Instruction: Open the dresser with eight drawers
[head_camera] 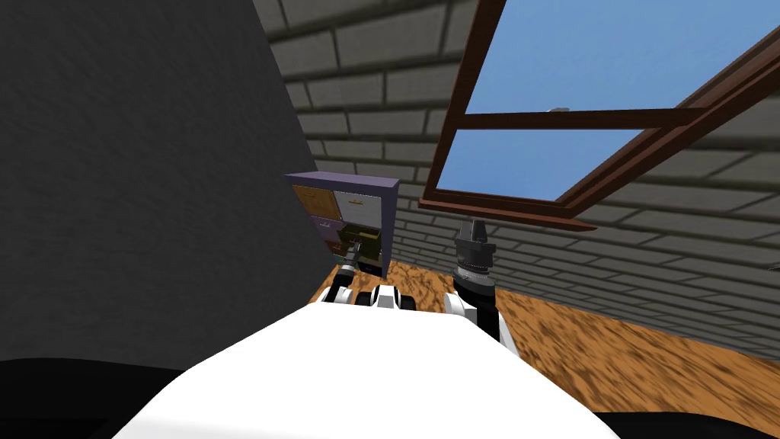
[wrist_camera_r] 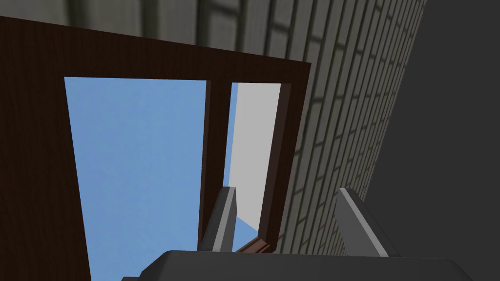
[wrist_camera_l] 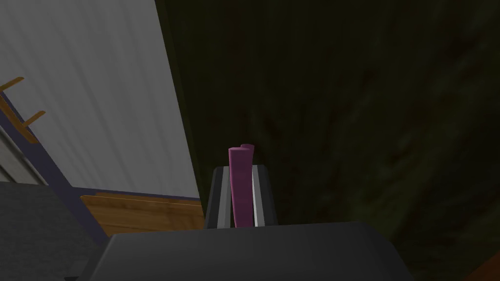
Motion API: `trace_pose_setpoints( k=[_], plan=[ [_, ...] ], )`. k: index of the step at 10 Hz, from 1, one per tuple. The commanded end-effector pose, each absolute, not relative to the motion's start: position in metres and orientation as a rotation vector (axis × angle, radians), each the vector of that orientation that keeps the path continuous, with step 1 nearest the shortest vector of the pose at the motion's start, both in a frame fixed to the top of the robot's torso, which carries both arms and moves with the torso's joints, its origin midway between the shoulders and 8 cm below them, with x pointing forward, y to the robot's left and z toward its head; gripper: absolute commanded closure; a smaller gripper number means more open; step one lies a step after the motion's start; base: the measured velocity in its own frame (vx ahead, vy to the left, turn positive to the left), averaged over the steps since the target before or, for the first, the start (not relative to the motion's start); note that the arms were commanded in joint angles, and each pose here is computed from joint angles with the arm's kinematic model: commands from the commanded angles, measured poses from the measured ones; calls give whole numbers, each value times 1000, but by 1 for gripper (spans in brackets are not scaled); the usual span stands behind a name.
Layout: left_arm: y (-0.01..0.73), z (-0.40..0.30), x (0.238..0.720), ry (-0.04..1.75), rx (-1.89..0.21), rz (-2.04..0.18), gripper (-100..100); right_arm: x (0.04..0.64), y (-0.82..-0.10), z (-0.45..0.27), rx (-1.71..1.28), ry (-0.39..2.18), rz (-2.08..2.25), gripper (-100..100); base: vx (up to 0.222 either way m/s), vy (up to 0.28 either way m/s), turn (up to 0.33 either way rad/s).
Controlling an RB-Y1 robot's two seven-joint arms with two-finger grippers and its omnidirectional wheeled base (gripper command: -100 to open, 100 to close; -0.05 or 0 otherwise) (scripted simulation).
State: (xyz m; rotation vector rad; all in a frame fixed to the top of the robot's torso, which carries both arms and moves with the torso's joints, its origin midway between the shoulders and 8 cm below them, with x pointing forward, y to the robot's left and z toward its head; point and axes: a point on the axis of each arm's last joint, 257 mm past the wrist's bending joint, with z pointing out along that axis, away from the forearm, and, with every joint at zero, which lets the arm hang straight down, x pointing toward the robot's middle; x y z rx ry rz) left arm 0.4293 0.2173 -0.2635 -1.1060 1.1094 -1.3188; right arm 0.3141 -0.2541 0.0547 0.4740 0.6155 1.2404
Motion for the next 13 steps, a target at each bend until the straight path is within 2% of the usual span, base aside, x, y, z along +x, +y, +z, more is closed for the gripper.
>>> trace_pose_setpoints(
  k=[1, 3, 4, 13],
  plan=[
    [217, -266, 425, 1120, -1111, -1319, 100, 314, -254, 55, 474, 615, 1240, 0, -201, 37, 19],
    [216, -267, 421, 1128, -1116, -1319, 100, 314, -254, 55, 474, 615, 1241, 0, -209, 31, 16],
    [217, -251, 427, 1116, -1102, -1325, -100, 314, -254, 55, 474, 615, 1241, 0, -101, -4, 9],
    [217, -211, 433, 1121, -1102, -1324, -100, 314, -254, 55, 474, 616, 1240, 0, 1, -3, 2]
  ],
)
